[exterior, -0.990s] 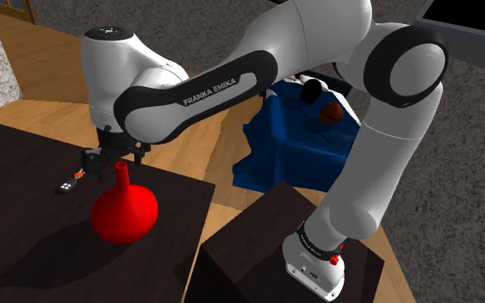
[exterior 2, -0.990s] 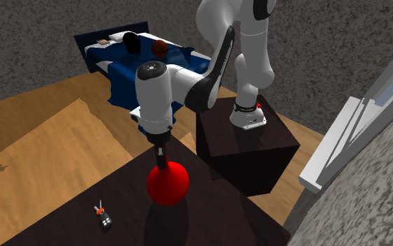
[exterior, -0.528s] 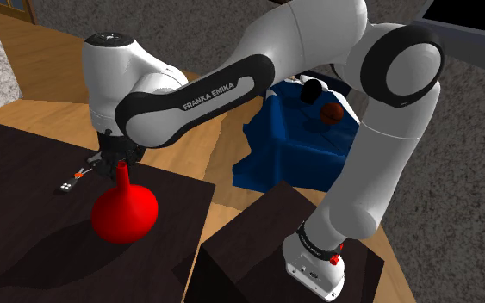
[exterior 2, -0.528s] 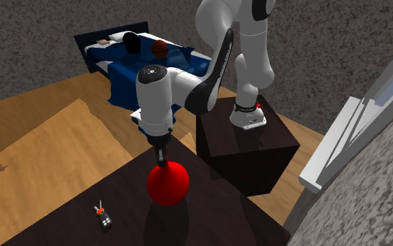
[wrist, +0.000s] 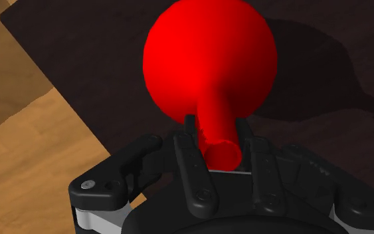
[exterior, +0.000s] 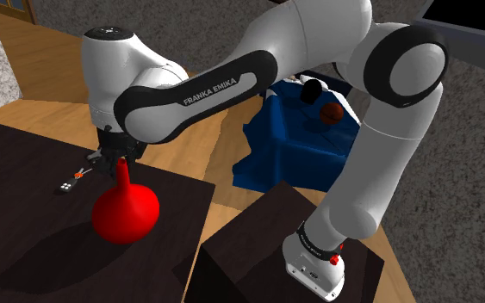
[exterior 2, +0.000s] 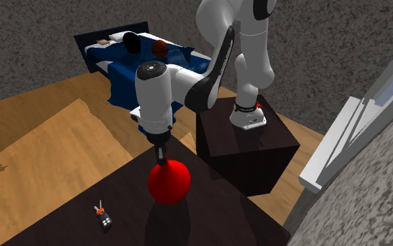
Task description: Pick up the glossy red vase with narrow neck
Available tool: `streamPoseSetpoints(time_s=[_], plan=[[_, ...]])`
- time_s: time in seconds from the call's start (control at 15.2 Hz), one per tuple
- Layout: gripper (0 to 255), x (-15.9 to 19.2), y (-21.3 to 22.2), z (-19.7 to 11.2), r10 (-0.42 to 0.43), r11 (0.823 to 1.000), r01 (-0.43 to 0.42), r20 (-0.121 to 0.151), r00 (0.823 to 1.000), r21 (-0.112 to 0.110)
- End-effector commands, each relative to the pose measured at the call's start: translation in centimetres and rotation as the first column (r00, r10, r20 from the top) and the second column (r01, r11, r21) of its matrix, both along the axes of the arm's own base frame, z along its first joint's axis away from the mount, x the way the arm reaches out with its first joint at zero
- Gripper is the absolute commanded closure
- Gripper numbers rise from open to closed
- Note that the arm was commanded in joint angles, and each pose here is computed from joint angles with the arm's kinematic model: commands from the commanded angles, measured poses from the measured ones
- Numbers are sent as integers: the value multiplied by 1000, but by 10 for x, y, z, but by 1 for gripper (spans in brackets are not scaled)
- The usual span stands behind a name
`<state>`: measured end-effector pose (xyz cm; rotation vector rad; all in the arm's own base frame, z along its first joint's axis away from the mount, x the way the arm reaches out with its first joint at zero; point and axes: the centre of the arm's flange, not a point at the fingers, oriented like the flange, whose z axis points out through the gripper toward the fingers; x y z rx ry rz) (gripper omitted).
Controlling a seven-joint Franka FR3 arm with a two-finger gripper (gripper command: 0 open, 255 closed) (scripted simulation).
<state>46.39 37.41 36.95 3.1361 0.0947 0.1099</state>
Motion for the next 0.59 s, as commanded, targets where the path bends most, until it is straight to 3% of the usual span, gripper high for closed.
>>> streamPoseSetpoints(time_s=[0.0, 0.53], plan=[[255, 0, 0, 12, 0, 1000, 0, 1, 1000, 1], [255, 0, 0, 54, 0, 1000, 0, 1, 1000, 1]])
